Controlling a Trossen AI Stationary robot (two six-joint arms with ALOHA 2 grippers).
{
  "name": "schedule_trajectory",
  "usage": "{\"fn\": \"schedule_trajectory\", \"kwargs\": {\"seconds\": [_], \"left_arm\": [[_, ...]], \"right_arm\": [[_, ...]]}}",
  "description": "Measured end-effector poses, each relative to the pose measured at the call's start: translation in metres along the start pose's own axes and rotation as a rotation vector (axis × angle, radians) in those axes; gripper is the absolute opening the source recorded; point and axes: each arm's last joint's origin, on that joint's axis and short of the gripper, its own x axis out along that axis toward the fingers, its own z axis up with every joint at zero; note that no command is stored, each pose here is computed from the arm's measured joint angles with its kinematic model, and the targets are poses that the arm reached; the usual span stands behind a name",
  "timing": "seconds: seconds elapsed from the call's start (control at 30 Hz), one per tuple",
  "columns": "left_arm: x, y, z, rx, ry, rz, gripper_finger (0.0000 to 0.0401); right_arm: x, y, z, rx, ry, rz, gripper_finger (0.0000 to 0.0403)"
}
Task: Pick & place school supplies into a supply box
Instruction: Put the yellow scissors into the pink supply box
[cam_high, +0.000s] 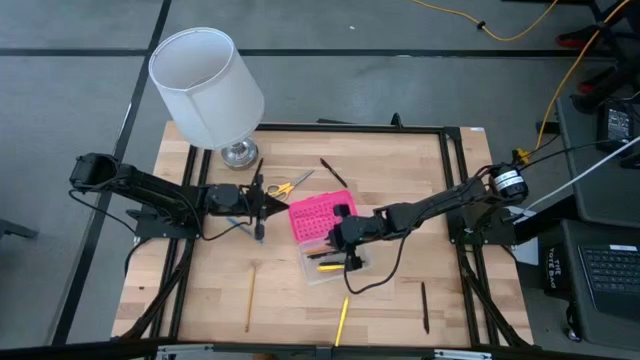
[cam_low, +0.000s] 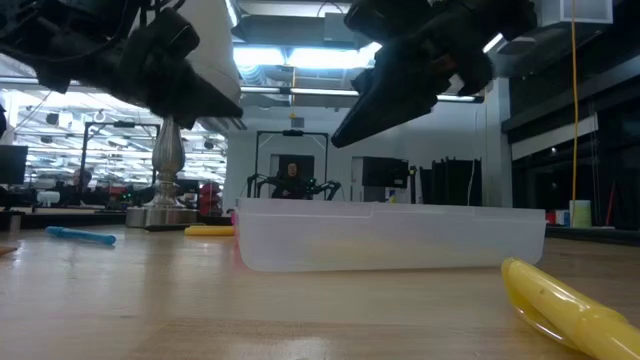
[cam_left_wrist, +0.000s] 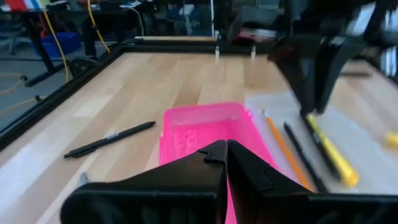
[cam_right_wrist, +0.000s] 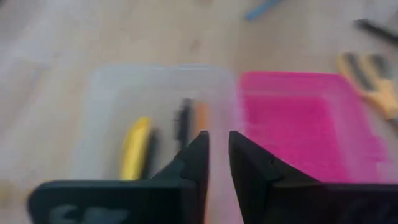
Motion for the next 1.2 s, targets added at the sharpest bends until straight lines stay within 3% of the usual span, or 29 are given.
{"fn": "schedule_trajectory", "kwargs": {"seconds": [0.13,0.27,0.43,0.63,0.83,1.03,1.2], "left_arm": [[0.002,-0.012,0.012,0.047,0.012,-0.037,0.0003],[0.004,-0.022,0.027,0.093,0.092,0.031,0.0003],[0.001,-0.029,0.041,0.015,0.277,0.157,0.0003],[0.001,-0.029,0.046,-0.102,0.446,0.286,0.0003],[0.021,-0.019,0.044,-0.115,0.532,0.365,0.0003],[0.042,-0.002,0.041,-0.179,0.611,0.38,0.0004],[0.048,0.014,0.04,-0.298,0.66,0.359,0.0021]], "right_arm": [[-0.002,-0.001,0.0,-0.031,0.004,0.006,0.001],[-0.006,-0.009,0.002,-0.012,-0.004,-0.002,0.0012],[-0.005,-0.02,-0.007,0.034,-0.039,-0.033,0.0005],[0.001,-0.03,-0.045,0.108,-0.077,-0.072,0.0005],[-0.001,-0.047,-0.066,0.152,-0.218,-0.113,0.0011],[-0.002,-0.062,-0.078,0.178,-0.23,-0.153,0.0007],[-0.002,-0.067,-0.08,0.17,-0.242,-0.066,0.0006]]}}
